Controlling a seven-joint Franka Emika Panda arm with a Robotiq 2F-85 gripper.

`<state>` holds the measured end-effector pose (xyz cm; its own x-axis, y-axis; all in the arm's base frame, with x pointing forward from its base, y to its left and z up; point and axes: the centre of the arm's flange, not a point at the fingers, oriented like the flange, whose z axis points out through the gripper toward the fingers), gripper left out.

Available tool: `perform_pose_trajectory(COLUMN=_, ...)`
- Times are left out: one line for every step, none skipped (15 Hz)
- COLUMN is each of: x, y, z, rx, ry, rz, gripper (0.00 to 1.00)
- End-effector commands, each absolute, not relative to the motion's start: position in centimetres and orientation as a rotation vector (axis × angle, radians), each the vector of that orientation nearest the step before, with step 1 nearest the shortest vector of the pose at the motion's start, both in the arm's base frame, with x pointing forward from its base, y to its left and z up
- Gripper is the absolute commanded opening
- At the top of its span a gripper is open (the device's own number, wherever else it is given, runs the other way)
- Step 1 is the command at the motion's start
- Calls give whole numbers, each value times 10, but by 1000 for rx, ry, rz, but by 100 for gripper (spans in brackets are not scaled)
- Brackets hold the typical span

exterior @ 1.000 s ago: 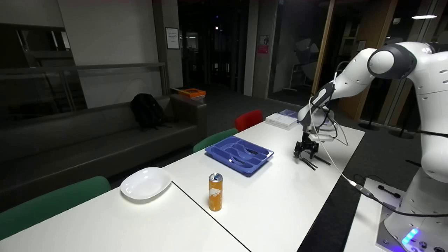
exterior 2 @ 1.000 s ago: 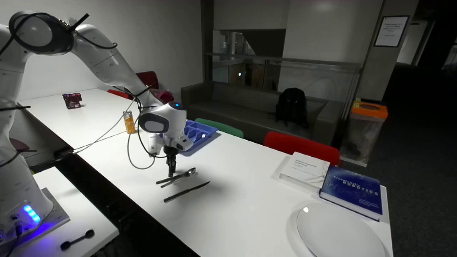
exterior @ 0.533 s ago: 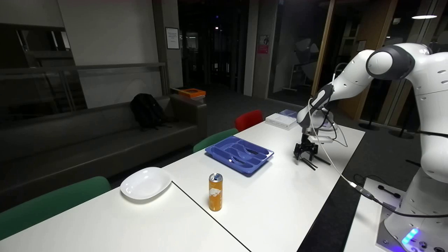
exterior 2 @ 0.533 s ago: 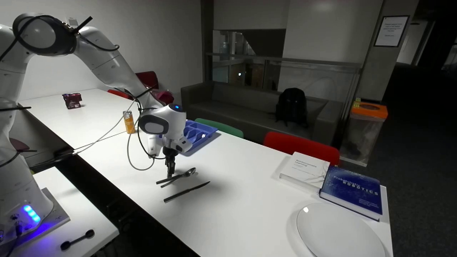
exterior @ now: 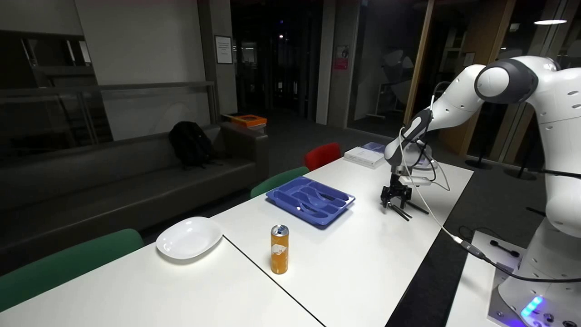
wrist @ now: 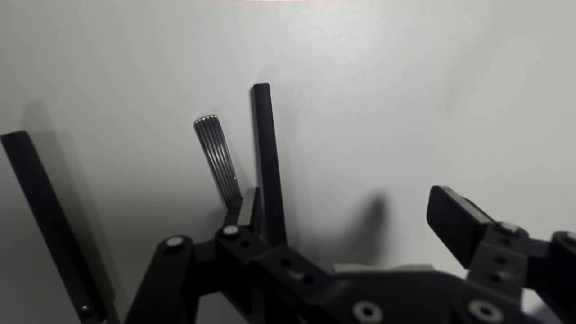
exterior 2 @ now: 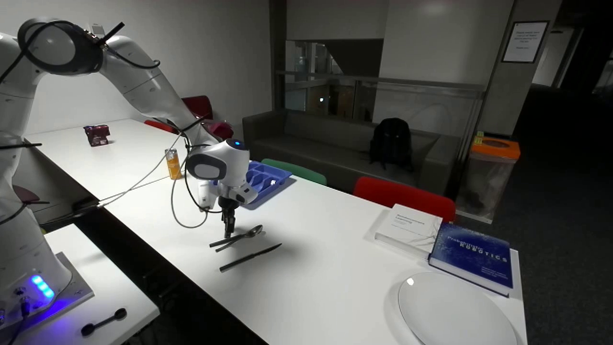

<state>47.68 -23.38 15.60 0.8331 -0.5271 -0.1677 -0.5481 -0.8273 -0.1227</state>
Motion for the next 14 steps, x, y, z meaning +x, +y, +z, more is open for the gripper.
perform_pose_trajectory(x=480, y=-240, z=154, rx=-2862, ry=832, rz=185, gripper=100)
perform_pose_trajectory(x=481, y=-241, z=154, rx=-2863, ry=826, rz=191, gripper=100)
perform_pose_trajectory(x=481, y=-241, z=153, rx=-2863, ry=822, rz=197, gripper=100)
perform_pose_trajectory(x=481, y=-241, z=153, rx=-2858, ry=819, rz=204, gripper=100)
perform_pose_trajectory(x=481, y=-241, z=151, rx=-2861, ry=819, rz=207, gripper=100)
perform_pose_trajectory(x=481, y=-242, z=150, rx=-2862, ry=818, rz=214, gripper=100)
perform_pose_trajectory(x=480, y=-242, z=148, rx=-2863, ry=818, rz=217, gripper=100)
perform_pose_trajectory(x=480, y=-243, z=147, rx=-2863, ry=818, rz=220, gripper=100)
perform_pose_trajectory(x=480, y=-243, z=146, rx=-2862, ry=818, rz=227, gripper=100)
perform_pose_trajectory(x=481, y=-243, z=145, rx=-2865, ry=816, rz=229, gripper=100)
perform_pose_trajectory(x=482, y=-243, z=145, rx=-2869, ry=811, rz=231, gripper=100)
perform_pose_trajectory(x=482, y=-243, z=145, rx=-2873, ry=804, rz=236, gripper=100)
perform_pose_trajectory(x=484, y=-243, z=144, rx=-2875, ry=798, rz=242, gripper=100)
perform_pose_trajectory(x=485, y=-242, z=144, rx=-2879, ry=788, rz=250, gripper=100)
